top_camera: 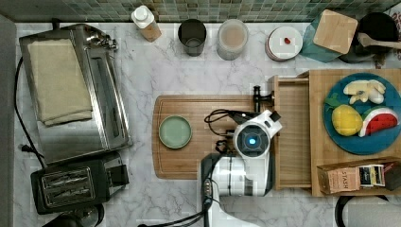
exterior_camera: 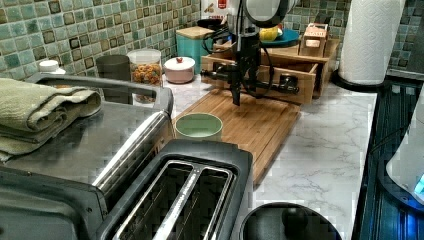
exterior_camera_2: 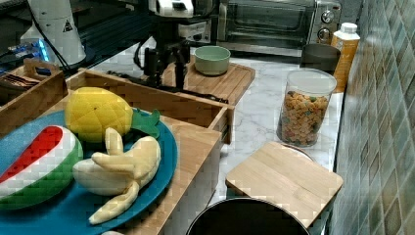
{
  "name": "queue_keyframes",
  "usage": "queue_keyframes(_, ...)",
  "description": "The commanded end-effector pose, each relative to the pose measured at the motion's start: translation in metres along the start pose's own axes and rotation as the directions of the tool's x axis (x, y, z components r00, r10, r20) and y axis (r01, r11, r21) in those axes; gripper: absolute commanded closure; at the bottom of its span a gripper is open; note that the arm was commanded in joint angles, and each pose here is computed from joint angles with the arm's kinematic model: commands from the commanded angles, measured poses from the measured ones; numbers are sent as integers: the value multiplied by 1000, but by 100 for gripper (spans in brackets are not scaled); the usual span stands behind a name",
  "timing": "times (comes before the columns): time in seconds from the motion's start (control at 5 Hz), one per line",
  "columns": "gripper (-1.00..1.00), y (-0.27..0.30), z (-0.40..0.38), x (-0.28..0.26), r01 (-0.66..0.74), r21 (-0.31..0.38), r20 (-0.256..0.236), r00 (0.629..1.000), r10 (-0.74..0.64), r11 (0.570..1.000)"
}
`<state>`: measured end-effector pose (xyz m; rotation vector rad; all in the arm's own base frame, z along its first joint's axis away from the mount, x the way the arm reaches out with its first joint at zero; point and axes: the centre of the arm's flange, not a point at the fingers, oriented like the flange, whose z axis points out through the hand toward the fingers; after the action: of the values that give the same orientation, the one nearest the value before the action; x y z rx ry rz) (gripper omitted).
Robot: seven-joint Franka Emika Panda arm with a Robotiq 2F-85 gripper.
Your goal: Open the drawer.
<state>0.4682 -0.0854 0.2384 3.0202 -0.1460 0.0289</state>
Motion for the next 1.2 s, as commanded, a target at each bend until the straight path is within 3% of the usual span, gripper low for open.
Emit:
queue_keyframes(0.2,-100,-122,-34,-8,216,64,-57,976,-212,974)
queue_keyframes(0.6,-100,-154,-45,-6,173,108,-85,983,-164,979)
queue_keyframes(0.8,-100,-179,-61,-1,117,114,-51,992,-112,987)
queue_keyframes(1.0,-100,-195,-71,3,95,89,-51,995,-90,992)
queue_keyframes(1.2,-100,-195,-76,1,148,84,-90,986,-140,985)
